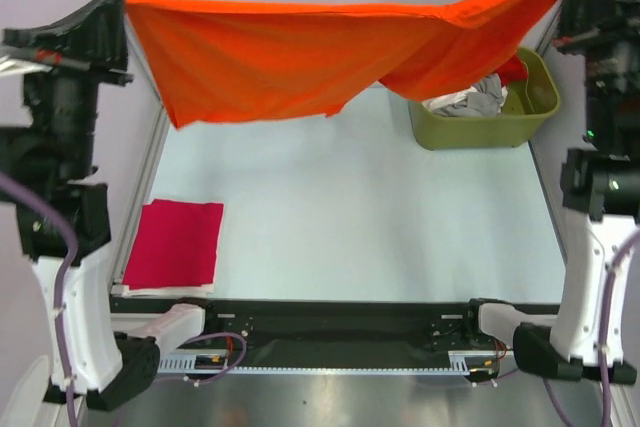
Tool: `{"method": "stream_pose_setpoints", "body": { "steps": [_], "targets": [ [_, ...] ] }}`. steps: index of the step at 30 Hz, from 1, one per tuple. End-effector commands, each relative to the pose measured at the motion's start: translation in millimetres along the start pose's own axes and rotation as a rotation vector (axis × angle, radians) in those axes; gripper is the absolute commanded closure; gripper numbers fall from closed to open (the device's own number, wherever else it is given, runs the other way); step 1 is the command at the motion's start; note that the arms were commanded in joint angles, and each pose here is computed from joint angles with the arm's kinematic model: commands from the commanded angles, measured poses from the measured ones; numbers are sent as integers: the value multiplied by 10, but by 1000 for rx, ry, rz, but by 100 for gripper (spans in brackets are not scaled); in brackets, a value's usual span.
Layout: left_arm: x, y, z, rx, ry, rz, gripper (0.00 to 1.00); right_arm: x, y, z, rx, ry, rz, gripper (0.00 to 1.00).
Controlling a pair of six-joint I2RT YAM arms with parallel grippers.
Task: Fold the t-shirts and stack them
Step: Flatten the tshirt out
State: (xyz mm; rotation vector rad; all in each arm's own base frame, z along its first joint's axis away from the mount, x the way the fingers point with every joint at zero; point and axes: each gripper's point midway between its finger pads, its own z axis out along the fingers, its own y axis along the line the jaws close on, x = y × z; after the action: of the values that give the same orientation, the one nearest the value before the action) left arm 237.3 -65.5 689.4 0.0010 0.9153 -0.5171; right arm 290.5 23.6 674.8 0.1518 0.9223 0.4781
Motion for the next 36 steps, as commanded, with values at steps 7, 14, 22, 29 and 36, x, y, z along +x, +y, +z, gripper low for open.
{"method": "stream_pose_setpoints", "body": {
  "steps": [7,14,22,29,36],
  "targets": [
    [-985,-254,-491,-27,-209,64,100,-1558,1151,-998,-272,-344,-79,100],
    [-598,-35,-348,-71,-155,79,100,-1304,848,-1118,-142,-267,-109,100],
    [1322,590,-16,-99,173,26,100,389,-276,-1000,191,122,-128,100],
    [4267,1612,-216,-195,607,-51,100,2485,-1568,-1819,457,540,-176,100],
    [5941,1951,-202,-184,806,-266,100,3149,-2313,-2129,612,724,-289,100]
  ]
}}
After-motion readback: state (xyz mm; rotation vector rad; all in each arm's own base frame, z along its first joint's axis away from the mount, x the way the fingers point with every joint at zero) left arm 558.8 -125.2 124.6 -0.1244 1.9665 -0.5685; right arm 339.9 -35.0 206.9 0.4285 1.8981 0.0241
